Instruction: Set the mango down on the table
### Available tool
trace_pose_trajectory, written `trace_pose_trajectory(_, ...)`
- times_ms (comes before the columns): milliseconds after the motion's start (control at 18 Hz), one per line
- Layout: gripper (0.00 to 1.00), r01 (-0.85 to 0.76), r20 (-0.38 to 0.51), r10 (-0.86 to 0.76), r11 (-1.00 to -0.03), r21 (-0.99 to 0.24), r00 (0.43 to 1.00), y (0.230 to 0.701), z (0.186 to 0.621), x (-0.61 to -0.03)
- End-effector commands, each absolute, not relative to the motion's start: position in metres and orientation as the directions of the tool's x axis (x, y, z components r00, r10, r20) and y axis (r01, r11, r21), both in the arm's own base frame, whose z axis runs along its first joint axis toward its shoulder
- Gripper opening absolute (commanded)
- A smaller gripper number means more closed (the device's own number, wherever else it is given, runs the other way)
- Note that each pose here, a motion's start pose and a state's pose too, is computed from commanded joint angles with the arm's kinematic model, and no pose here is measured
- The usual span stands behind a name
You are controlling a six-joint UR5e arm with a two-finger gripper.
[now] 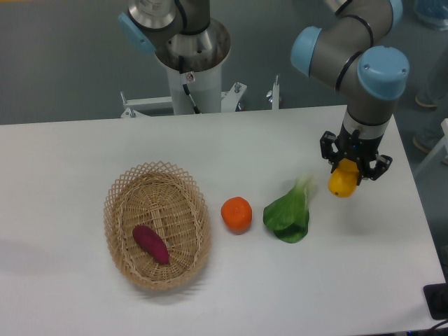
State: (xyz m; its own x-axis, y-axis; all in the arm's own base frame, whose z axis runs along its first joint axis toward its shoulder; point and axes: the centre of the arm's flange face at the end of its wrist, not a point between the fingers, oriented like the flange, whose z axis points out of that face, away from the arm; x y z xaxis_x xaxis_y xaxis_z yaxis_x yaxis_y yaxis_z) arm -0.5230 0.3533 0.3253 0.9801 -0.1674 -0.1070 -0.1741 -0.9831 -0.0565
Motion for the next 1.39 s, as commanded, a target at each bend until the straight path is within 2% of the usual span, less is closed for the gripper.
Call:
trace_pose_trajectory(278,0.32,-0.064,-0.111,-0.055,-0.994,-0.085,0.992,0.363,0.316,-0.523)
trace_pose_trajectory(500,0.33,-0.056,-0.116,-0.045,-0.994,-0.092,0.992,0.379,0.298,-0.521)
trace_pose_trajectory(833,0.34,0.043,-0.164,0.065,-0.99,-0.137,0.984,0.43,0.268,-0.515)
trace_pose_trajectory(1056,0.39,0.096,-0.185,0.118,-0.987,-0.126,0.976,0.463,0.262,-0.513)
trace_pose_trajectory(1333,0.39,0.256,-0.215,0.277,-0.959,-0.12,0.937,0.509,0.245,-0.51)
trace_pose_trajectory(1389,0.42,0.27,-0.223,0.289,-0.956,-0.113,0.931,0.512,0.242,-0.51)
